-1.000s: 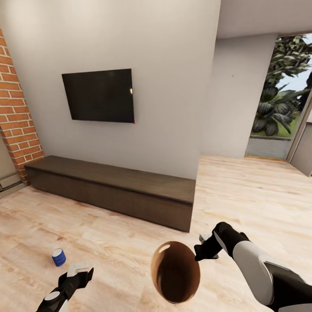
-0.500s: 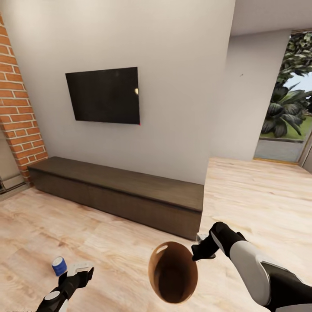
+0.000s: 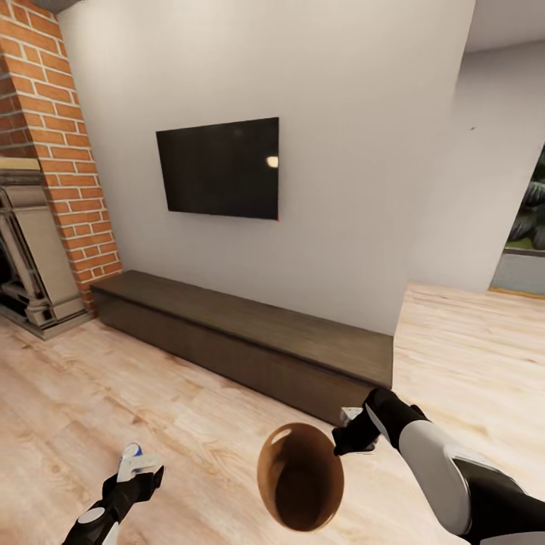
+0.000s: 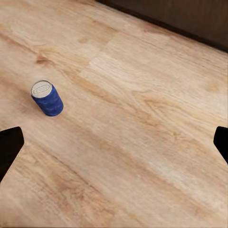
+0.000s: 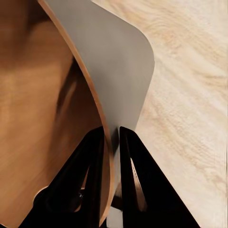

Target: Put the three can of soda from the living room inside the tash can in the kitchen.

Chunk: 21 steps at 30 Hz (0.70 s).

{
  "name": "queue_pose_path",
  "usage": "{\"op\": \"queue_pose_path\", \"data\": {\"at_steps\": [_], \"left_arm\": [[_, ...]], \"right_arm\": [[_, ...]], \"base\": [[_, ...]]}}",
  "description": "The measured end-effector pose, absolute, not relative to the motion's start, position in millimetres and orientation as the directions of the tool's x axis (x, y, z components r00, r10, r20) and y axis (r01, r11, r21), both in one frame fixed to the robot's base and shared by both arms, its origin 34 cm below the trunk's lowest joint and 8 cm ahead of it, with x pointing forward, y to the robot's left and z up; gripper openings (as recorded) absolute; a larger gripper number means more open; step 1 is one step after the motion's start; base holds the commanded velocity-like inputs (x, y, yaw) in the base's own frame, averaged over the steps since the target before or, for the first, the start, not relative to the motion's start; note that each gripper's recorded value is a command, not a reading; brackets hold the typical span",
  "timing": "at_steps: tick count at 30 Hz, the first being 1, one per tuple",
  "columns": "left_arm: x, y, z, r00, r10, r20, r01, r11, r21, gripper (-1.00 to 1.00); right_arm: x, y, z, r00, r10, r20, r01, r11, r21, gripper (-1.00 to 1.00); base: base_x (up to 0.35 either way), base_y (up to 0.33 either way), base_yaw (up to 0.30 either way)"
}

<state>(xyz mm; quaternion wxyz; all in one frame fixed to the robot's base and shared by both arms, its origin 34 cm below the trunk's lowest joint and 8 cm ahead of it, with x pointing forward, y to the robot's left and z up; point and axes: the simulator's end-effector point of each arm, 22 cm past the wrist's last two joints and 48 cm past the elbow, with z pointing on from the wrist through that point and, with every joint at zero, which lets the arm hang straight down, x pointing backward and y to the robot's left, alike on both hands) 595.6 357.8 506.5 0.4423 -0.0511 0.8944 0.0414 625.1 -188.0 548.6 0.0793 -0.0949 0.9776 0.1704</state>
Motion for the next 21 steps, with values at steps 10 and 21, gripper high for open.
{"op": "queue_pose_path", "data": {"at_steps": [10, 21], "left_arm": [[596.4, 357.7, 507.9, -0.601, -0.055, -0.798, -0.128, 0.991, 0.029, 1.0], [596.9, 357.6, 508.6, -0.599, -0.054, -0.799, -0.128, 0.991, 0.028, 1.0]], "right_arm": [[625.1, -186.5, 549.6, -0.97, -0.156, -0.189, -0.211, 0.922, 0.325, -1.0], [624.7, -187.5, 548.9, -0.968, -0.166, -0.189, -0.22, 0.923, 0.317, -1.0]], "base": [[0.105, 0.004, 0.164], [0.119, 0.0, 0.013]]}}
